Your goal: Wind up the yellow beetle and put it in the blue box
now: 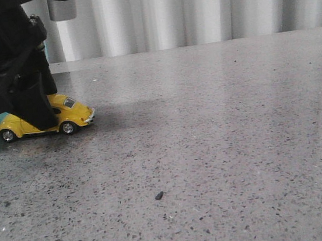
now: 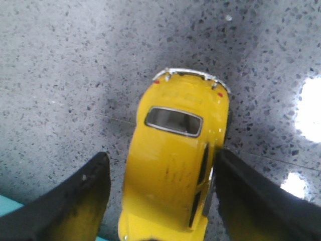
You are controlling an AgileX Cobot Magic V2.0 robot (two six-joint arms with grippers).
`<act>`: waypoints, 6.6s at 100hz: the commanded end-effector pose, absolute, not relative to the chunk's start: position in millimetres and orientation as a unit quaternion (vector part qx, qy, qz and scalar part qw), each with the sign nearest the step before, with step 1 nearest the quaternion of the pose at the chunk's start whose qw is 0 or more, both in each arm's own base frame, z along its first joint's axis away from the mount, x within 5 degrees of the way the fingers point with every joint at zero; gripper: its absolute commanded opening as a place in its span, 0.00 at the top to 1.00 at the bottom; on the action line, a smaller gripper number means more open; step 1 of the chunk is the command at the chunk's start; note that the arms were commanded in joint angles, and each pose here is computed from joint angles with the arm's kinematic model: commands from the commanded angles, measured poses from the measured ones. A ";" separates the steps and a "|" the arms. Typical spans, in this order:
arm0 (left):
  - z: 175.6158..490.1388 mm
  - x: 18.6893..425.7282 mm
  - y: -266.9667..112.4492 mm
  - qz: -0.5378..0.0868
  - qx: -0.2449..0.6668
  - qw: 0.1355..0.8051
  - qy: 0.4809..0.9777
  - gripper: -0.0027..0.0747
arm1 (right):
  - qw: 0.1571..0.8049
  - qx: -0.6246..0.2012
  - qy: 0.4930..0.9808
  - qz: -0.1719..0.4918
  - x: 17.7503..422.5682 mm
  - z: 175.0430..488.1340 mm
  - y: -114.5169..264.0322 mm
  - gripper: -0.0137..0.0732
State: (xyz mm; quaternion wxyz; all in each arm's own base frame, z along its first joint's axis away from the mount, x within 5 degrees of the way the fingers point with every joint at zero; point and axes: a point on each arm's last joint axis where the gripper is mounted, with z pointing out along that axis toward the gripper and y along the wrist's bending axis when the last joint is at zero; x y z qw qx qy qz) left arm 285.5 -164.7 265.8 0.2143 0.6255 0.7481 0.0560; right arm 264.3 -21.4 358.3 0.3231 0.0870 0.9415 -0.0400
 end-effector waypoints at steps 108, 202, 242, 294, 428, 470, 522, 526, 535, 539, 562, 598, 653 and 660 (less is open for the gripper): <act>341.0 299.0 -175.4 0.064 0.610 0.287 0.736 0.78 | 0.375 0.085 0.922 -0.043 260.9 377.6 -23.0 0.89; 469.5 318.2 -38.0 0.113 0.304 0.355 0.877 0.78 | 0.373 0.085 0.923 -0.043 260.6 377.3 -23.0 0.89; 420.9 348.9 18.3 0.004 0.205 0.308 0.929 0.78 | 0.376 0.085 0.922 -0.043 261.0 377.7 -23.0 0.89; 332.0 384.8 21.2 -0.053 0.173 0.186 0.966 0.78 | 0.376 0.085 0.922 -0.043 261.0 377.7 -23.0 0.89; 375.3 360.9 15.6 -0.107 0.151 0.256 0.949 0.99 | 0.441 0.072 0.893 -0.045 231.6 374.7 -21.2 0.89; 434.6 320.6 5.8 -0.130 0.154 0.362 0.910 0.99 | 0.522 0.062 0.850 -0.039 159.3 355.1 -15.9 0.89; 481.6 259.1 -11.2 -0.141 0.173 0.474 0.852 0.99 | 0.594 0.049 0.801 -0.061 89.6 331.3 -14.3 0.89; 479.6 254.7 -11.5 -0.140 0.170 0.477 0.851 0.99 | 0.597 0.049 0.799 -0.061 86.4 329.3 -14.2 0.89; 476.8 240.7 -12.4 -0.135 0.161 0.490 0.846 0.99 | 0.599 0.050 0.797 -0.061 80.3 327.0 -14.1 0.89; 474.1 234.2 -12.6 -0.131 0.158 0.497 0.843 0.99 | 0.598 0.051 0.797 -0.062 78.6 326.4 -14.1 0.89; 447.3 196.1 -12.5 -0.106 0.125 0.539 0.826 0.99 | 0.610 0.050 0.789 -0.062 76.1 328.1 -13.8 0.89; 380.3 147.3 -27.6 -0.104 0.143 0.582 0.794 0.99 | 0.678 0.032 0.732 -0.053 69.5 317.7 -9.9 0.89; 320.2 69.6 -28.0 -0.094 0.139 0.674 0.719 0.99 | 0.735 0.003 0.672 -0.090 40.4 289.7 -8.9 0.89; 313.8 64.4 -27.1 -0.092 0.137 0.680 0.714 0.99 | 0.746 -0.002 0.659 -0.090 38.7 287.7 -8.0 0.89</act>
